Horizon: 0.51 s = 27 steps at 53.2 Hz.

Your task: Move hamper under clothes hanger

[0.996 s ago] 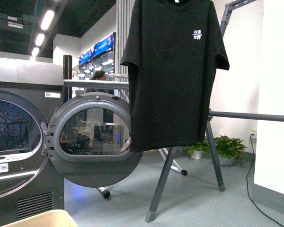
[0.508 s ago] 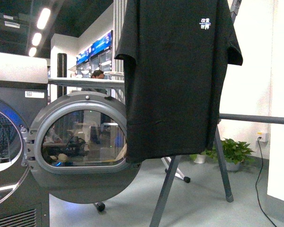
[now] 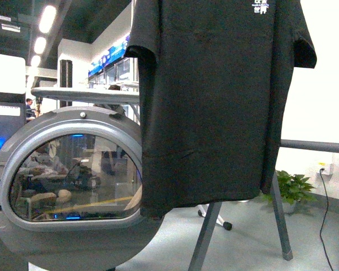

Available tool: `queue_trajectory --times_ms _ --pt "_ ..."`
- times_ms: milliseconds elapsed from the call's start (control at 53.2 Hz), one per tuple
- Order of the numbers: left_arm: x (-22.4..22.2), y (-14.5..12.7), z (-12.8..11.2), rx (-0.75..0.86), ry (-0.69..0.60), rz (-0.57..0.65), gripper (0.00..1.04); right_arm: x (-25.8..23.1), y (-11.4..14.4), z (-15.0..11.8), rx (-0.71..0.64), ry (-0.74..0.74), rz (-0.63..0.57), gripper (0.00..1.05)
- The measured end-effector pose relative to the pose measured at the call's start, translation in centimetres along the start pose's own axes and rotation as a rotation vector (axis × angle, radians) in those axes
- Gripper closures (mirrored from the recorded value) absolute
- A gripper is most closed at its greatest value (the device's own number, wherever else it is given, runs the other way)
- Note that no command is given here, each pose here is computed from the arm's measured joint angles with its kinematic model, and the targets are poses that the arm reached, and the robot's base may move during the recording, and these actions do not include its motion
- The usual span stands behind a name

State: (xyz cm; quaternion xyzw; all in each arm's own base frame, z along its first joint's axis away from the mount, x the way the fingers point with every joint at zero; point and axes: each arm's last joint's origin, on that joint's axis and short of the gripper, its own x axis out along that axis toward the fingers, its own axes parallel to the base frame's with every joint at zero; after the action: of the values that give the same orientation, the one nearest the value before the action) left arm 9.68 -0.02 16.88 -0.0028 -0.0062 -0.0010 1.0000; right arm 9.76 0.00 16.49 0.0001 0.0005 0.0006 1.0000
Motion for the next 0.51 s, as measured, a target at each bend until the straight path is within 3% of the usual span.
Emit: queue_trajectory --times_ms 508 --pt "-0.01 0.0 0.01 0.001 -0.001 0.002 0.07 0.0 0.0 0.0 0.0 0.0 0.0 0.08"
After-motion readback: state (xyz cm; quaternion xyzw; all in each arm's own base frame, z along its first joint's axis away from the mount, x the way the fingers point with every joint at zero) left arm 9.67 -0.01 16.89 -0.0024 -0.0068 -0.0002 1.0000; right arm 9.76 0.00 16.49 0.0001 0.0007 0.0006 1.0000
